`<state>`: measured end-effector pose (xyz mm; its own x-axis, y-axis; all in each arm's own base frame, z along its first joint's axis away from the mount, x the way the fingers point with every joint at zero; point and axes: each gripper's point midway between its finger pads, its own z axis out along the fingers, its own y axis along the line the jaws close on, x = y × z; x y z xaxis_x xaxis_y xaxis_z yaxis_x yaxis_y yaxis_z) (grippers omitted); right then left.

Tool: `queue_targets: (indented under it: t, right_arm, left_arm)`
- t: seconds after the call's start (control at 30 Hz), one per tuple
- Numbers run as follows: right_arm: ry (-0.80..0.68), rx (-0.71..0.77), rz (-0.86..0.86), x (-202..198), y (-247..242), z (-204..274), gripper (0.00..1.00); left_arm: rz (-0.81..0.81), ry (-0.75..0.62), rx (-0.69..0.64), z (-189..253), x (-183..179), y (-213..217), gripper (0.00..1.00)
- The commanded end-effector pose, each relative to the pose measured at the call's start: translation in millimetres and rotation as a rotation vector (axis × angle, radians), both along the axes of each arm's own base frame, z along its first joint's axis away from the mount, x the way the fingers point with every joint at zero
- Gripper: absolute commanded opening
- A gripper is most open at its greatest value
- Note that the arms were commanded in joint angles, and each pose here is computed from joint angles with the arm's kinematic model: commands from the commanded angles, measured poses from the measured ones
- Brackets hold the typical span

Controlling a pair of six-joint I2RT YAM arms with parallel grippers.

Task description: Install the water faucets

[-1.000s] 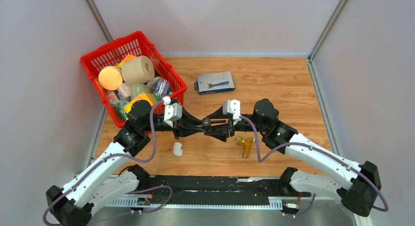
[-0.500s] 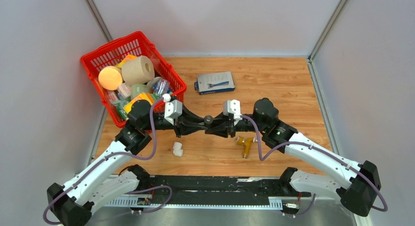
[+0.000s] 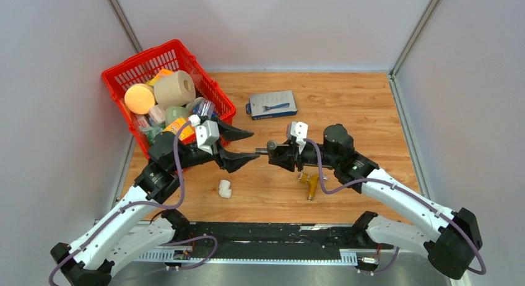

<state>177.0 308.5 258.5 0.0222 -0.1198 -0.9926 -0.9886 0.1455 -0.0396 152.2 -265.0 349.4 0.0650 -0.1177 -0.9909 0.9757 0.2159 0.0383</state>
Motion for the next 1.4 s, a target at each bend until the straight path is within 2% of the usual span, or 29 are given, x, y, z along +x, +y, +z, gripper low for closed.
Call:
queue_targets:
  t: [0.0, 0.1, 0.23, 0.4, 0.5, 0.73, 1.03, 1.37]
  right_arm:
    - [-0.027, 0.025, -0.115, 15.4, -9.5, 15.1, 0.00]
    - [-0.006, -0.010, -0.211, 29.0, -17.2, 8.1, 0.00]
    - [0.011, -0.035, -0.342, 46.1, -29.6, -0.2, 0.00]
    - [0.045, -0.038, -0.507, 64.5, -46.9, -7.8, 0.00]
    - [0.052, -0.036, -0.568, 71.6, -53.7, -8.9, 0.00]
    - [0.038, -0.018, -0.585, 70.6, -58.3, -9.7, 0.00]
    - [0.030, 0.007, -0.578, 66.9, -60.0, -7.1, 0.00]
    - [0.020, 0.023, -0.570, 64.4, -60.6, -5.1, 0.00]
  left_arm:
    - [0.210, 0.047, -0.017, 26.9, 24.9, 18.9, 0.73]
    - [0.447, 0.268, 0.076, 1.3, 53.9, 41.2, 0.86]
    - [0.638, 0.514, 0.257, -48.4, 62.7, 66.1, 0.88]
    - [0.775, 0.799, 0.492, -130.9, 40.7, 93.3, 0.88]
    - [0.806, 0.924, 0.533, -162.9, 22.2, 97.3, 0.88]
    - [0.874, 1.046, 0.511, -218.0, 2.5, 102.9, 0.87]
    - [1.013, 1.084, 0.470, -258.0, 16.7, 108.3, 0.84]
    - [1.020, 1.112, 0.674, -307.5, 3.1, 109.9, 0.84]
